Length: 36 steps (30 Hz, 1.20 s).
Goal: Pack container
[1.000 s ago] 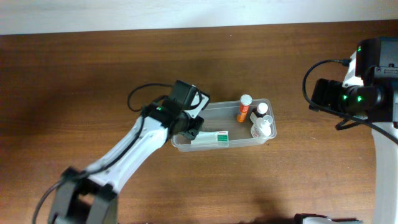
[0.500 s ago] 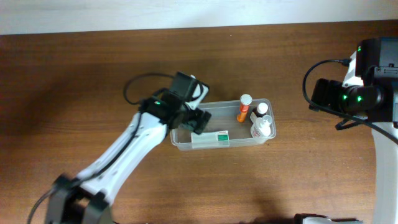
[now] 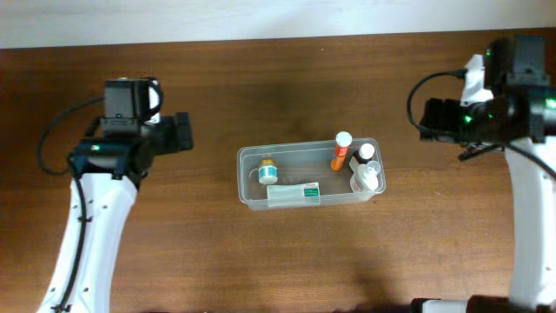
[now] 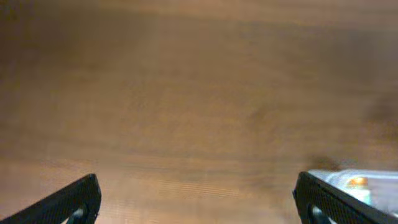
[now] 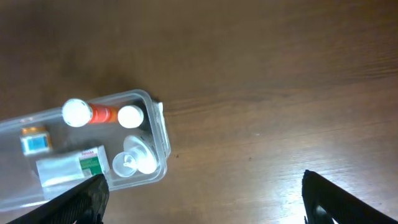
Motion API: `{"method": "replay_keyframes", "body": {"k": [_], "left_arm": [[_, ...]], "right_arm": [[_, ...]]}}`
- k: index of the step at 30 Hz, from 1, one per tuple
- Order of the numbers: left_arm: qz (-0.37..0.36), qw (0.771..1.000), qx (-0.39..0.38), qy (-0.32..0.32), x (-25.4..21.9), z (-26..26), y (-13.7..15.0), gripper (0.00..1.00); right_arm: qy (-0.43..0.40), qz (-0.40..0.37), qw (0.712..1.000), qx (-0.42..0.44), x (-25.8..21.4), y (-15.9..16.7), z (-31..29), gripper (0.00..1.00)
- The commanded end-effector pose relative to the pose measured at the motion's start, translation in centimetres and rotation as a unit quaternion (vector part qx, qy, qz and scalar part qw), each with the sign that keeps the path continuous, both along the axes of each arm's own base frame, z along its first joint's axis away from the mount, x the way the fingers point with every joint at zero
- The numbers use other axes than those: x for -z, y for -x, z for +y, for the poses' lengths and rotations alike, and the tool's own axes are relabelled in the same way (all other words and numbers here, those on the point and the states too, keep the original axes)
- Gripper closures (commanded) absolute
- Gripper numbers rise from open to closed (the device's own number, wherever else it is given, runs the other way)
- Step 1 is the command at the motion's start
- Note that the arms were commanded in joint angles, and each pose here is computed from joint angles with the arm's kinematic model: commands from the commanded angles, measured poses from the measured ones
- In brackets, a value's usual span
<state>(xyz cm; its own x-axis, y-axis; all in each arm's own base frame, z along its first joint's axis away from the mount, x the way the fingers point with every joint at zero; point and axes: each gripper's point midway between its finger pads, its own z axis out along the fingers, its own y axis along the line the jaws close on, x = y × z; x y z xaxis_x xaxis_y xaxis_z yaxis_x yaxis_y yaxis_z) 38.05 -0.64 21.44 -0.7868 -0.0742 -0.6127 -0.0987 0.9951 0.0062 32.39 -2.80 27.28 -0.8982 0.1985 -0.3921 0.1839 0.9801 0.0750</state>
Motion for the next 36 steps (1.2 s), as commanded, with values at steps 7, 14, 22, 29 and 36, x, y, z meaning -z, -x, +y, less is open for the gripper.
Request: {"method": "replay_keyframes", "body": {"k": [7, 14, 22, 29, 36], "left_arm": [[-0.076, 0.997, 0.003, 0.021, -5.1, 0.2, 5.9, 0.00], [-0.209, 0.977, 0.007, 0.030, -6.0, 0.4, 14.5, 0.01], [-0.228, 0.973, 0.008, 0.032, -4.5, 0.7, 19.3, 0.01], [-0.136, 0.990, 0.006, 0.026, -0.6, 0.8, 21.9, 0.01], [-0.107, 0.994, 0.006, 0.024, 0.6, 0.9, 22.8, 0.01]], "right_arm": [[0.009, -0.104, 0.994, -0.038, -4.5, 2.7, 1.4, 0.10], [0.041, -0.252, 0.961, -0.110, -2.8, 9.2, 4.5, 0.02], [0.042, -0.260, 0.958, -0.111, 5.0, 14.0, 4.2, 0.02], [0.037, -0.171, 0.978, -0.116, 11.1, 16.2, 4.1, 0.01], [0.036, -0.163, 0.979, -0.116, 12.0, 16.2, 4.1, 0.02]]}}
